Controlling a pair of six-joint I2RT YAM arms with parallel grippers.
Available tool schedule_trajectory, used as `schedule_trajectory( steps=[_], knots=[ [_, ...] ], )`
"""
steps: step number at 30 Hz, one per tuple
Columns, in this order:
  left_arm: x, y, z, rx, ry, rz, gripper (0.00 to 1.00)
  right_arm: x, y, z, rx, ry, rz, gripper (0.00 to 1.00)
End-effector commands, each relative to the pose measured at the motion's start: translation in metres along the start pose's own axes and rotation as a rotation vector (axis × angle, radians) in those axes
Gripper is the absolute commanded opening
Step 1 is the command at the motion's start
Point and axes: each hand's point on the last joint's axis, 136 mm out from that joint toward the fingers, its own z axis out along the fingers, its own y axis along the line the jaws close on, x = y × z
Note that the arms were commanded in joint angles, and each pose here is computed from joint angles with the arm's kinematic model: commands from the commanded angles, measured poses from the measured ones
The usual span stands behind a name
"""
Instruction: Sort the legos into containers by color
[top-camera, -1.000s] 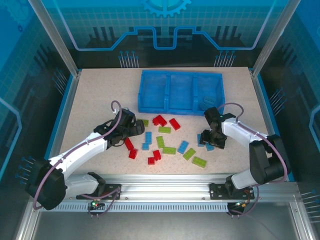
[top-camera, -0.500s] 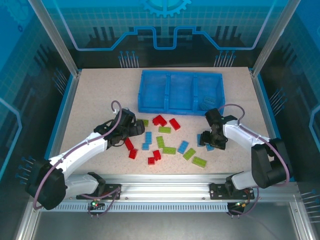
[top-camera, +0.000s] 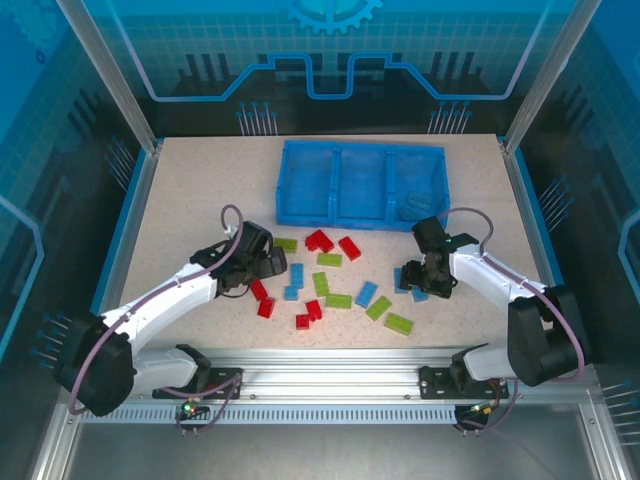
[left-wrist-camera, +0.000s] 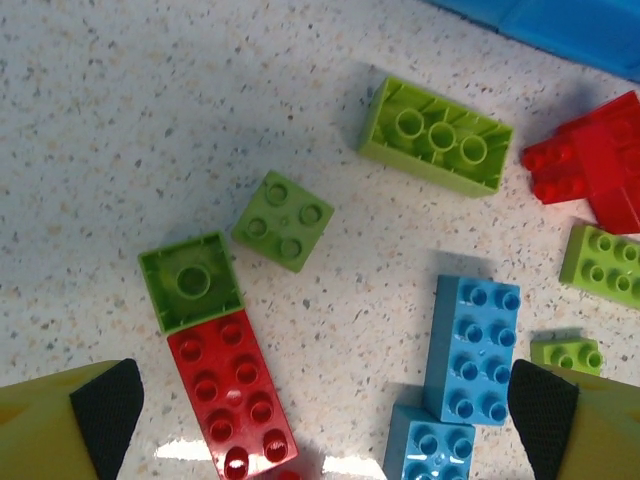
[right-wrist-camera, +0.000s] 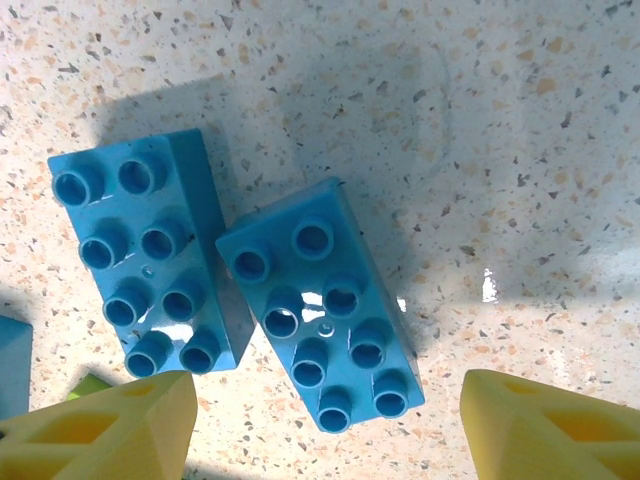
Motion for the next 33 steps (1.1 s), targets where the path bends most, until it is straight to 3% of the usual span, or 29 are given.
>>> schedule_trajectory(
  steps=[1, 10, 19, 24, 33],
  knots=[
    [0.031, -0.002, 0.002, 0.011, 0.084, 0.029, 0.96, 0.000, 0.000, 0.000, -0.006, -0.006, -0.011, 0.72],
    [0.073, 0.010, 0.005, 0.013, 0.117, 0.050, 0.91, -0.006, 0.002, -0.005, -0.050, -0.026, 0.016, 0.73],
    [0.089, 0.006, 0.008, 0.035, 0.120, 0.088, 0.86, -0.021, 0.006, -0.024, -0.110, -0.085, 0.038, 0.77],
    [0.098, 0.006, 0.019, 0.039, 0.133, 0.092, 0.83, -0.017, -0.002, -0.023, -0.128, -0.061, 0.082, 0.82],
    [0.107, 0.004, 0.034, 0.036, 0.162, 0.117, 0.73, 0.010, -0.017, -0.020, -0.131, -0.016, 0.124, 0.80]
  ],
)
